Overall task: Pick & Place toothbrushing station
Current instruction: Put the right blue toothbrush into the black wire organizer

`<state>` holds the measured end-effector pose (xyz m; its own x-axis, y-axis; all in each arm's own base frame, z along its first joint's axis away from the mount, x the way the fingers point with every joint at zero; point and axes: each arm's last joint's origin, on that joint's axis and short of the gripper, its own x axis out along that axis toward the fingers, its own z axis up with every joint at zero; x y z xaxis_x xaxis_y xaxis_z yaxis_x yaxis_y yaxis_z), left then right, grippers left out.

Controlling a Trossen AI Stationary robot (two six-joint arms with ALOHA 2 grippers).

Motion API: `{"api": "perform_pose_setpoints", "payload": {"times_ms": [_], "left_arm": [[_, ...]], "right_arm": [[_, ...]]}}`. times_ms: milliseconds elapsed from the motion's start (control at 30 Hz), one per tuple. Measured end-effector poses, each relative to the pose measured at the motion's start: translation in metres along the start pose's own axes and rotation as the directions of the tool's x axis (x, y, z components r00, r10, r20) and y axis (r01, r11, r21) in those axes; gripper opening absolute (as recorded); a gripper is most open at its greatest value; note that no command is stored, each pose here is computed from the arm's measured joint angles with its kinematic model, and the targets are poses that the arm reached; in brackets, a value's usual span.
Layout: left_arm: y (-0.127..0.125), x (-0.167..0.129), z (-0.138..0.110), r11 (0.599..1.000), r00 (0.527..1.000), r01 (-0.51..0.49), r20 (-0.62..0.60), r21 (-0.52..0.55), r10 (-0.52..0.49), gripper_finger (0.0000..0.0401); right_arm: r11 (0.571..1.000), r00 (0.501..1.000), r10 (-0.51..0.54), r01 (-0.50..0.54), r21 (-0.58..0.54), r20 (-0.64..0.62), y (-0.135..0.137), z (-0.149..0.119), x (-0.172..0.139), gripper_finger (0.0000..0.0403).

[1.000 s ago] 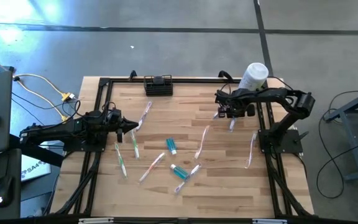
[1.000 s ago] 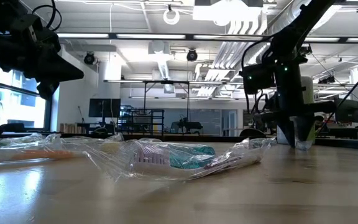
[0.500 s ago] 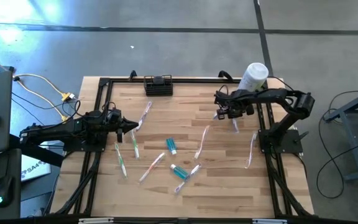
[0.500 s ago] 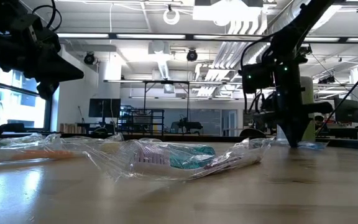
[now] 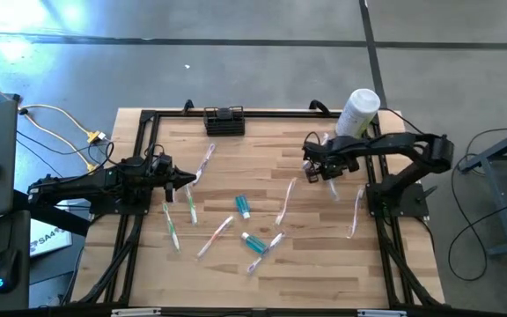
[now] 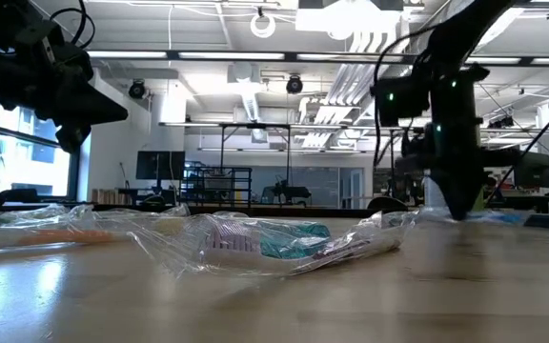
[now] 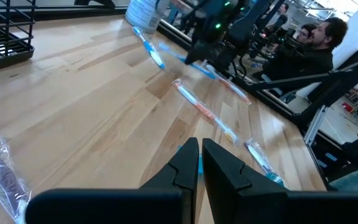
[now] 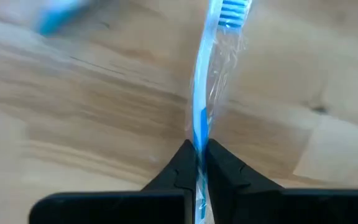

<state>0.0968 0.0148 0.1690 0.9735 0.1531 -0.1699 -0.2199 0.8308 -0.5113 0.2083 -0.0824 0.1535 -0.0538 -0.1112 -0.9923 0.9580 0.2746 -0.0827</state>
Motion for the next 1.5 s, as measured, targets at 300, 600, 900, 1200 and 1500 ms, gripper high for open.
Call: {"api": "perform_pose_setpoints", "payload": {"times_ms": [300, 600, 900, 1200, 1500], "left_arm": [[0.000, 0.000, 0.000, 1.000, 1.000, 0.002, 0.005, -0.012, -0.002, 0.0022], [-0.008, -0.001, 0.013, 0.993, 0.986, 0.098, 0.144, -0.062, -0.088, 0.0022], [-0.020, -0.005, 0.024, 0.953, 0.933, 0.288, 0.198, 0.094, -0.302, 0.0022], [-0.032, -0.017, 0.043, 0.899, 0.816, 0.364, 0.383, 0.242, -0.434, 0.0048], [-0.032, -0.006, 0.051, 0.940, 0.859, 0.161, 0.427, 0.302, -0.284, 0.0141]], "right_arm": [[0.967, 0.959, 0.236, -0.216, -0.135, 0.154, 0.004, -0.035, -0.052, 0.0009], [0.782, 0.696, 0.618, -0.497, -0.376, 0.365, 0.024, -0.058, -0.102, 0.0009], [0.611, 0.455, 0.792, -0.589, -0.529, 0.408, 0.040, -0.061, -0.127, 0.0008], [0.584, 0.407, 0.810, -0.512, -0.629, 0.421, 0.042, -0.057, -0.132, 0.0008], [0.458, 0.267, 0.889, -0.490, -0.741, 0.373, 0.047, -0.057, -0.145, 0.0008]]}}
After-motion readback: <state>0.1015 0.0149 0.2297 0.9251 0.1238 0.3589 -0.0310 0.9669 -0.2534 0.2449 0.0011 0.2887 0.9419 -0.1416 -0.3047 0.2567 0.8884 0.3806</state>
